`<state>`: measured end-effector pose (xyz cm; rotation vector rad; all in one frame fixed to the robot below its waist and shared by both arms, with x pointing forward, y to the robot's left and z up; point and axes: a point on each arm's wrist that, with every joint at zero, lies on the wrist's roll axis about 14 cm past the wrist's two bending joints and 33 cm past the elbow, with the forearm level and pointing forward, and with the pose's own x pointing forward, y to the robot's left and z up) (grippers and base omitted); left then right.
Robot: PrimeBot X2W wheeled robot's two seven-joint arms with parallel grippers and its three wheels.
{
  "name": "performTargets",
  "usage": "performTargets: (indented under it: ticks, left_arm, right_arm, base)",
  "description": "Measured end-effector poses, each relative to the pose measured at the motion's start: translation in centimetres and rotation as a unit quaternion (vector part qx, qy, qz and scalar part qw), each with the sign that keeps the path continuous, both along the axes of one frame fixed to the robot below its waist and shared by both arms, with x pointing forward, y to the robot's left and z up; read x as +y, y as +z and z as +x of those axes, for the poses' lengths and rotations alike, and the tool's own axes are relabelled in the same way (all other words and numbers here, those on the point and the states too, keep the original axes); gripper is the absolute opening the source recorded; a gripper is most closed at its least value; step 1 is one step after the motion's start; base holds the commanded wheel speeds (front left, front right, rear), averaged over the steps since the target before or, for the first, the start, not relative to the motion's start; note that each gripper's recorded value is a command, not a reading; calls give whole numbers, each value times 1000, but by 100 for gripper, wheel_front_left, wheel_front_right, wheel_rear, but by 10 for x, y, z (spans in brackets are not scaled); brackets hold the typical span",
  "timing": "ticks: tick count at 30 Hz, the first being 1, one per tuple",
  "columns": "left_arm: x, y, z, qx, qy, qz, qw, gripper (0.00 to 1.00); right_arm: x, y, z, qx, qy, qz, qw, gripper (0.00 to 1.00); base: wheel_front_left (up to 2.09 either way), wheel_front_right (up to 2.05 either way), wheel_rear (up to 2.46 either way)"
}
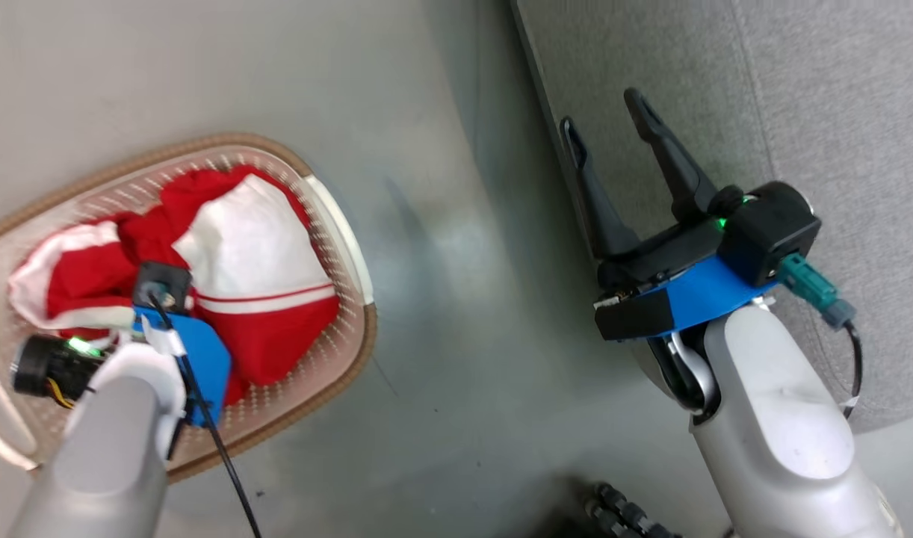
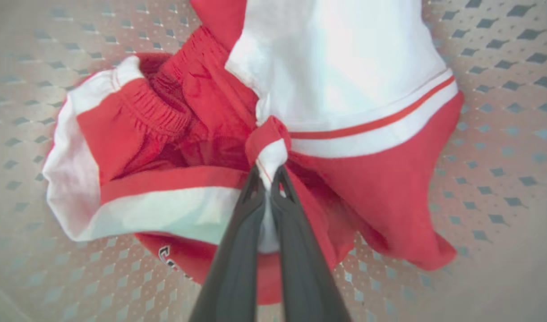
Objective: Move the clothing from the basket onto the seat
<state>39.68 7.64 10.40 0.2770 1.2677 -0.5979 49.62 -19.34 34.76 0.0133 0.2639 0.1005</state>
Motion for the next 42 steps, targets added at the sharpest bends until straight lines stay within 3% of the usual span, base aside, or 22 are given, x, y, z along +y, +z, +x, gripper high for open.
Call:
performTargets:
  ticks: [6,13,23,32,36,42]
  left_arm:
    - [-16,61,5,-62,53,-51,995,0]
    - [-34,142,20,-163,101,-127,973,0]
    - [-42,272,43,-328,133,-218,909,0]
    - [-63,385,52,-433,112,-300,843,0]
    - [-75,421,51,-448,102,-331,824,0]
    - [-88,457,50,-454,91,-362,809,0]
  right_arm:
    - [8,32,-16,-18,8,-9,1000,100]
    - [19,71,-40,-37,15,-12,999,100]
    - [50,126,-74,-80,44,8,996,100]
    - [78,155,-94,-108,80,23,991,100]
    - [84,162,-101,-114,87,24,989,100]
    - [86,167,-108,-118,91,24,989,100]
  base:
    - [0,0,0]
    - [0,0,0]
    - [0,0,0]
    - [0,0,0]
    - [0,0,0]
    - [0,0,0]
